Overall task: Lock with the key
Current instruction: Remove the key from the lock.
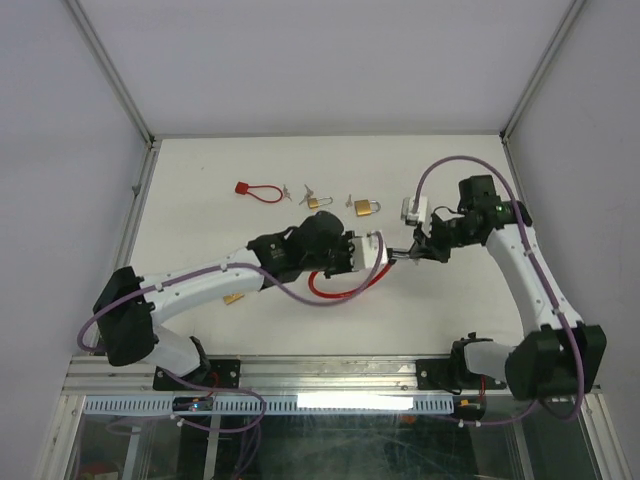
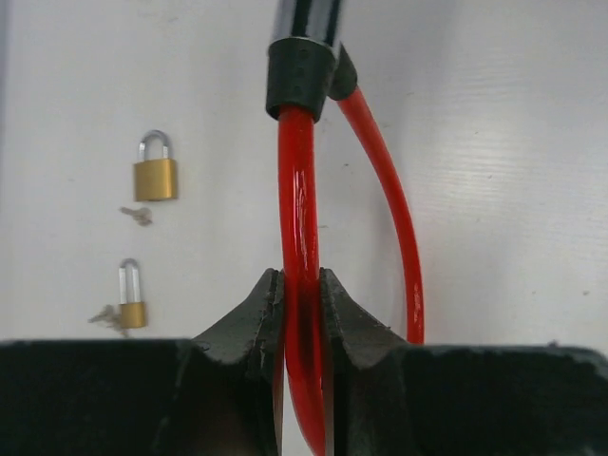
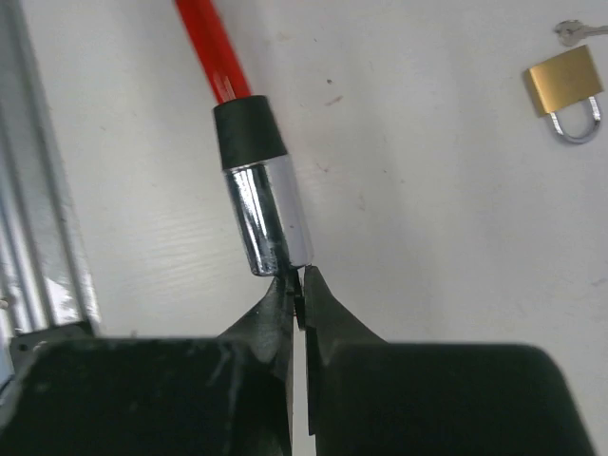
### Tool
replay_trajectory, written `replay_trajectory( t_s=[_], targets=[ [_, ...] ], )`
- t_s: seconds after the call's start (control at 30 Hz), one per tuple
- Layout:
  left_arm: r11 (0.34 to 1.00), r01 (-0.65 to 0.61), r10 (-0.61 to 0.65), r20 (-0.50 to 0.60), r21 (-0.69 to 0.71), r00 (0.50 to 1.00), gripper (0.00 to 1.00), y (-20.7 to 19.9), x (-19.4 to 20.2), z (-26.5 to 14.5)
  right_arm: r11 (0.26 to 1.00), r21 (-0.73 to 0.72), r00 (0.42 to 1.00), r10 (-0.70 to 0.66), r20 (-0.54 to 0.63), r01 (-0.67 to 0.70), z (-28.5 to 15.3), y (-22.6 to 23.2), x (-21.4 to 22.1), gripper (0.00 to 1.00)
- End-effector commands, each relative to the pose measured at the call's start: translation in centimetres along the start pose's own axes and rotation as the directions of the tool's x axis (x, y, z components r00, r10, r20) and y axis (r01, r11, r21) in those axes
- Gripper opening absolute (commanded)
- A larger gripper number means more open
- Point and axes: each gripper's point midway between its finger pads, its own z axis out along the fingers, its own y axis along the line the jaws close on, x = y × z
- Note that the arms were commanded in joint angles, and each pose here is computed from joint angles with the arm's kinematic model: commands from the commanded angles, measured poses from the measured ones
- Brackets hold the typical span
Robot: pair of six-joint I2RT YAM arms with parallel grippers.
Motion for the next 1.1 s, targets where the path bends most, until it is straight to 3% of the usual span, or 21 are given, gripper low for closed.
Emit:
replay_trajectory(
  t_s=[0.0,0.13,0.2,0.27,0.37,0.43,0.5,0.57,0.67,0.8,0.9,0.97,1.07],
  targets=[
    [0.861,-0.376,0.421,0.064,-0.342,0.905,0.0,2.4,-5.2,-3.3,0.938,-0.222,0.933,0.308,0.188,-0.265,-1.3,0.3,-4.5,0.0],
    [0.782,-0.456,0.481,-0.054,-0.425,0.875,0.0,4.0,-3.4,-3.8,0.877,-0.371,0.89,0.401,0.215,-0.305,-1.7,1.2,-5.5,0.0],
    [0.79,-0.44,0.466,-0.047,-0.426,0.883,0.0,4.0,-3.5,-3.8,0.879,-0.377,0.893,0.391,0.223,-0.291,-1.5,1.3,-5.4,0.0],
    [0.844,-0.369,0.405,0.009,-0.389,0.914,0.0,3.8,-3.7,-3.6,0.904,-0.352,0.911,0.336,0.238,-0.242,-1.5,1.5,-5.2,0.0],
    [0.965,-0.176,0.205,0.138,-0.196,0.969,0.0,3.3,-4.2,-3.0,0.961,-0.256,0.958,0.165,0.235,-0.103,-1.3,2.0,-4.5,0.0],
    [0.999,-0.038,0.04,0.196,-0.012,0.98,0.0,2.7,-4.3,-3.2,0.994,-0.104,0.983,-0.024,0.183,0.044,-1.4,1.7,-3.5,0.0],
    [0.978,0.08,-0.116,0.182,0.194,0.976,0.0,1.3,-3.8,-2.6,0.983,0.06,0.978,-0.179,0.112,0.173,-1.1,0.5,-2.6,0.0],
    [0.904,0.17,-0.243,0.145,0.392,0.959,0.0,-0.5,-4.1,-3.0,0.945,0.18,0.956,-0.287,0.056,0.273,-1.0,-0.6,-2.0,0.0],
    [0.834,0.249,-0.32,0.063,0.492,0.945,0.0,-1.4,-3.9,-2.2,0.941,0.208,0.958,-0.282,0.053,0.265,-1.6,-0.8,-2.5,0.0],
    [0.93,0.194,-0.229,0.08,0.313,0.97,0.0,1.0,-3.6,-1.5,0.985,0.129,0.99,-0.127,0.066,0.118,-1.3,-0.9,-2.4,0.0],
    [0.999,0.011,-0.017,0.124,0.049,0.992,0.0,2.6,-3.7,-2.0,0.995,0.101,0.997,-0.011,0.078,0.003,-1.4,-1.8,-1.6,0.0],
    [0.979,-0.178,0.192,0.156,-0.101,0.969,0.0,2.2,-4.6,-2.8,0.994,0.084,0.994,0.069,0.087,-0.077,-1.5,-2.4,-1.0,0.0],
    [0.878,-0.389,0.434,0.122,-0.281,0.892,0.0,1.1,-4.4,-3.5,0.983,-0.02,0.976,0.182,0.123,-0.181,-1.5,-2.1,-1.0,0.0]
  ],
)
